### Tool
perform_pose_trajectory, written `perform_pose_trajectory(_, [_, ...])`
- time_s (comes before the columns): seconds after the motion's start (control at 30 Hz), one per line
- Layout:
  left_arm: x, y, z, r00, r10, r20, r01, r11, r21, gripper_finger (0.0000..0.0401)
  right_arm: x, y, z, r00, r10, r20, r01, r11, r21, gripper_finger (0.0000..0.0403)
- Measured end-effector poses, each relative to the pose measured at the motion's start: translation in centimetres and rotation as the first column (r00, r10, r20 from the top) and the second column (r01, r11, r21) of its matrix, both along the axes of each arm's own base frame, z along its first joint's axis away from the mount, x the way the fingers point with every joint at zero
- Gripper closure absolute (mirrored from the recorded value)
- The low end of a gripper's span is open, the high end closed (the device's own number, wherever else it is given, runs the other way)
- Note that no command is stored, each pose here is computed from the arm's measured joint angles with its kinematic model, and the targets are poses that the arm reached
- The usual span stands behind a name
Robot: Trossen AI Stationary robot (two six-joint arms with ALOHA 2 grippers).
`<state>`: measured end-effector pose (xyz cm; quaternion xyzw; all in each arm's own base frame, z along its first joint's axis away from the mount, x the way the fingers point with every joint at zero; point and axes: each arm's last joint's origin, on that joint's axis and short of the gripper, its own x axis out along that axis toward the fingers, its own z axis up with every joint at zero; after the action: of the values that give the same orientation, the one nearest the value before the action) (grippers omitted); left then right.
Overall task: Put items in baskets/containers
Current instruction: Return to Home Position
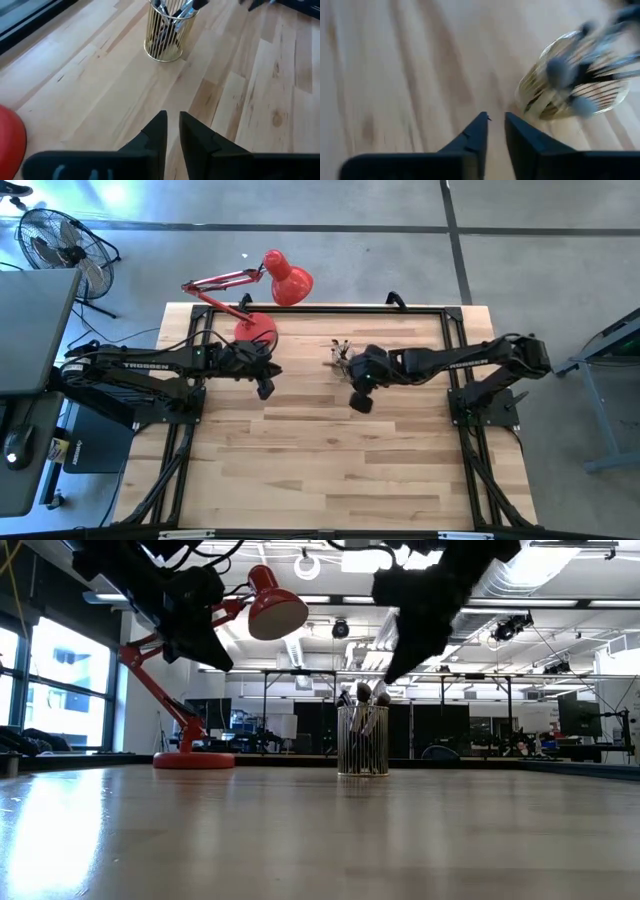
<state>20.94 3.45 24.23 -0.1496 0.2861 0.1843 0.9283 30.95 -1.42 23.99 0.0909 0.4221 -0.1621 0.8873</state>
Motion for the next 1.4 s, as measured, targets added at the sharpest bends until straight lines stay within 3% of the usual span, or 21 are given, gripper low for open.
perform_pose_trajectory(0.07, [-0.1,0.0,-0.1,1.0,0.0,-0.011,0.0,1.0,-0.002,0.0367,-0.5,0.2,-0.5,0.991,0.109,-0.083,-0.11,0.994,-0.013,0.0366])
perform_pose_trajectory(0.17, [0.3,-0.4,-0.4,1.0,-0.015,-0.016,0.014,1.0,-0.027,0.0394,-1.1,0.5,-0.9,0.981,0.125,-0.146,-0.124,0.992,0.017,0.0396])
perform_pose_trajectory(0.5, [2.4,-4.6,0.1,0.985,-0.102,0.139,0.1,0.995,0.022,0.04,-2.0,3.4,-1.7,0.941,0.29,-0.176,-0.298,0.954,-0.021,0.0397])
perform_pose_trajectory(0.8, [1.5,-8.2,0.7,0.968,-0.201,0.147,0.184,0.975,0.121,0.0401,-7.7,4.4,-3.3,0.957,0.281,0.072,-0.283,0.959,0.017,0.0401])
perform_pose_trajectory(1.03, [-0.4,-8.4,1.3,0.961,-0.244,0.131,0.213,0.953,0.217,0.0401,-12.4,3.8,-3.2,0.929,0.215,0.302,-0.238,0.97,0.041,0.0402])
perform_pose_trajectory(1.4, [-5.1,-6.6,-3.2,0.9,-0.29,0.325,0.216,0.945,0.244,0.0401,-16.3,2.7,-2.6,0.885,0.1,0.454,-0.086,0.995,-0.052,0.0402])
